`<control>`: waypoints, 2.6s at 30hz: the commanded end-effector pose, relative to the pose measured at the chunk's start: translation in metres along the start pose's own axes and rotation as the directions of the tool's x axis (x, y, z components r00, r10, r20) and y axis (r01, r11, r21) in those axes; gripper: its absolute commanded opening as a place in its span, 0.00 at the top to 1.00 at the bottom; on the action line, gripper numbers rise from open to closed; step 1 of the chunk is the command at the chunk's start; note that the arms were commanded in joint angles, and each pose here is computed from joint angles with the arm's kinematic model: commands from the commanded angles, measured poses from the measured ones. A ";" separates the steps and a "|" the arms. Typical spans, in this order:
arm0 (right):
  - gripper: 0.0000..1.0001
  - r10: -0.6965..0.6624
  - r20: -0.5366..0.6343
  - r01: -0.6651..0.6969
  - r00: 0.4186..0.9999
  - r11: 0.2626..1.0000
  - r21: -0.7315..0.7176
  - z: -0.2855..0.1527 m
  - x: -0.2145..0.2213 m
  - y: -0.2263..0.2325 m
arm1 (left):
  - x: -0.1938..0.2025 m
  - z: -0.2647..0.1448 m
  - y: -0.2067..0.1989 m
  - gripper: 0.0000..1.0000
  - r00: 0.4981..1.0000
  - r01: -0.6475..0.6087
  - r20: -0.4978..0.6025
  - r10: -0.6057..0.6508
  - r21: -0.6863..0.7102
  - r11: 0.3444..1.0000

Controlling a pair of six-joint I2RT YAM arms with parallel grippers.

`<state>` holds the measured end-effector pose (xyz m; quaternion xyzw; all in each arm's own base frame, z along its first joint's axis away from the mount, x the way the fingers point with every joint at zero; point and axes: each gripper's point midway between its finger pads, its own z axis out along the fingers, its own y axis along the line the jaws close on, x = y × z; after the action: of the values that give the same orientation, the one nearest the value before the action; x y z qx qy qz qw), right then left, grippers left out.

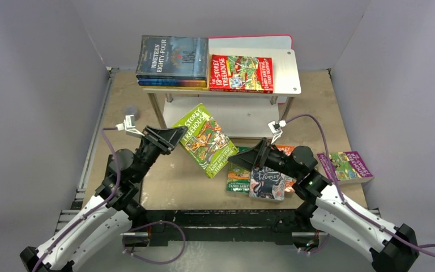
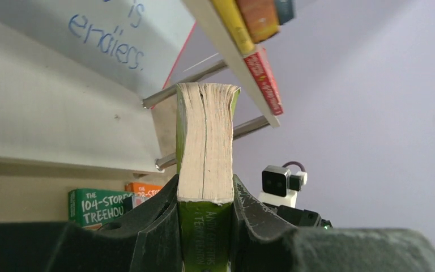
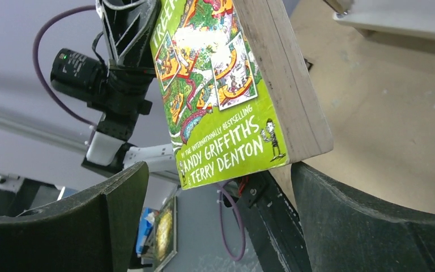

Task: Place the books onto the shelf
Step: Pick up the book from the center of the board.

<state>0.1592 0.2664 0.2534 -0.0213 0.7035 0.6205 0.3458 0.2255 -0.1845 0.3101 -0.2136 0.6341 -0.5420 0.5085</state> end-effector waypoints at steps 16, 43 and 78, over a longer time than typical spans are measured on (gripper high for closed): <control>0.04 -0.138 0.143 0.173 0.980 0.947 -0.270 -0.001 -0.037 0.078 | -0.059 -0.059 -0.215 1.00 0.992 -0.121 0.110 0.065 0.651 0.749; 0.07 -0.159 0.255 0.263 0.954 0.850 -0.456 0.007 -0.110 0.205 | -0.141 -0.011 -0.262 1.00 0.899 0.000 0.317 -0.304 0.691 0.722; 0.81 -0.009 0.253 0.091 0.967 0.944 -0.316 0.054 -0.161 0.207 | -0.144 0.001 -0.223 0.99 0.852 0.014 0.395 -0.344 0.639 0.769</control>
<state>0.2088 0.3080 0.4856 -0.0112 0.5639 0.7261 0.3933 0.2462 -0.1609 0.5468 -0.2282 0.3062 -0.6711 0.6354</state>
